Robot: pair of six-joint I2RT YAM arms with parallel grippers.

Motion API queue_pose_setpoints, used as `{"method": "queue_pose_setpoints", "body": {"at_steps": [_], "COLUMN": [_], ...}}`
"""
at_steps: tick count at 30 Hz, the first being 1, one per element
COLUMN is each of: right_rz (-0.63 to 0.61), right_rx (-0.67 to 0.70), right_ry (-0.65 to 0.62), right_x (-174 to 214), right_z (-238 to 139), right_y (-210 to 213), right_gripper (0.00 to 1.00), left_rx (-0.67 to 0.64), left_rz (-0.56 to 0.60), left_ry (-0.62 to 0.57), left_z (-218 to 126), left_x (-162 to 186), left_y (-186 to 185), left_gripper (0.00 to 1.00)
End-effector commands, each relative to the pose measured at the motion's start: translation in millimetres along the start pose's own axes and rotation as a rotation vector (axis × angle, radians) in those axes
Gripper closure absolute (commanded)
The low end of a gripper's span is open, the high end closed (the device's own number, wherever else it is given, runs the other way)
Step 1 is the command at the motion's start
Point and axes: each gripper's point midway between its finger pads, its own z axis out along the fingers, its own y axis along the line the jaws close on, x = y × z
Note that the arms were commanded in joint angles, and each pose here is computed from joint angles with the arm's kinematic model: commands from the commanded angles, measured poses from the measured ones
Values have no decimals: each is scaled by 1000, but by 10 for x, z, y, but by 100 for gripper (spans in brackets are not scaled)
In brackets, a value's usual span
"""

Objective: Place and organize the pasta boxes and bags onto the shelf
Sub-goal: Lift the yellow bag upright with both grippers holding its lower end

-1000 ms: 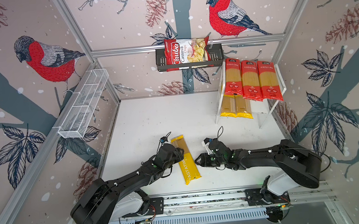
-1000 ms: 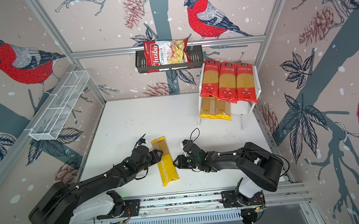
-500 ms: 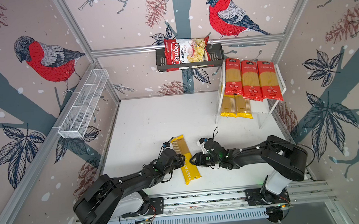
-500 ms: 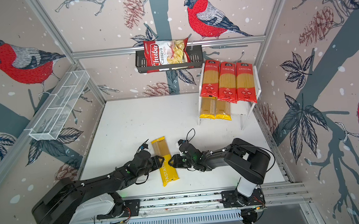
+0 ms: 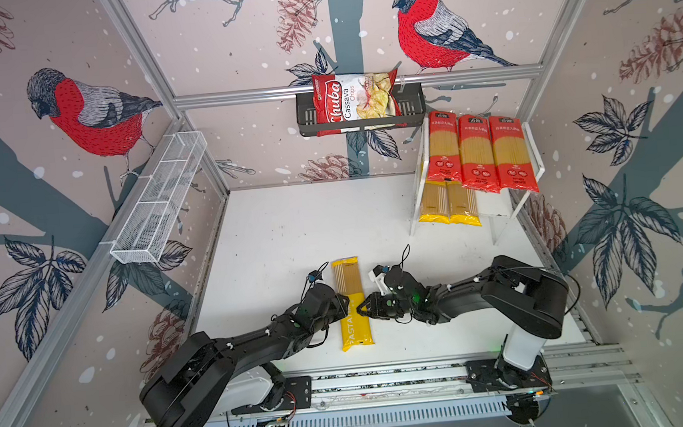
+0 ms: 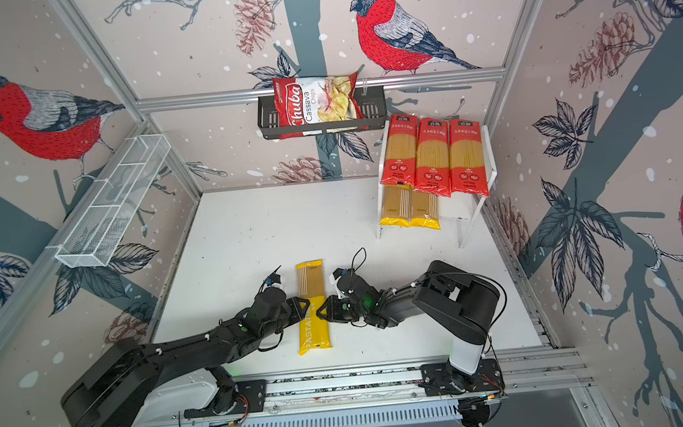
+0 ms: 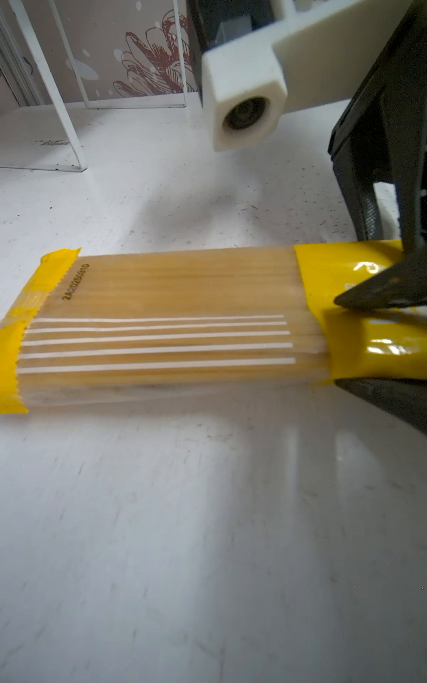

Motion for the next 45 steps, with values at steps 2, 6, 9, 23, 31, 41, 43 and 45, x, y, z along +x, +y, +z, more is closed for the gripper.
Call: {"method": "queue_pose_setpoints", "body": {"at_steps": [2,6,9,23,31,41,43,45], "right_rz": [-4,7,20,18,-37,-292,-369,-438], "right_rx": [-99,-118,-105,-115,-107,-109,-119,-134], "right_ry": [-28,-49,-48,-76,-122,-314,-373,-433], "right_x": [-81,-123,-113,-151,-265,-612,-679,-731], "right_z": [-38,-78,-61,-54,-175,-676,-850,-1044], "right_y": [204,218,183,218,292,710,853,988], "right_gripper": [81,85,73,82,91,99,100,100], "left_rx": [76,91,105,125,163,323,389,470], "left_rz": [-10,-17,-33,-43,-12,116,157,208], "left_ry": [-5,1,12,3,-87,-217,-241,-263], "left_z": [-33,-33,-15,-46,-239,-647,-742,-846], "left_x": [-36,-15,25,-15,-292,-645,-714,-771], "left_y": [-169,-174,-159,-163,-216,-660,-829,-1033], "left_gripper": [70,73,76,82,68,47,43,35]}}
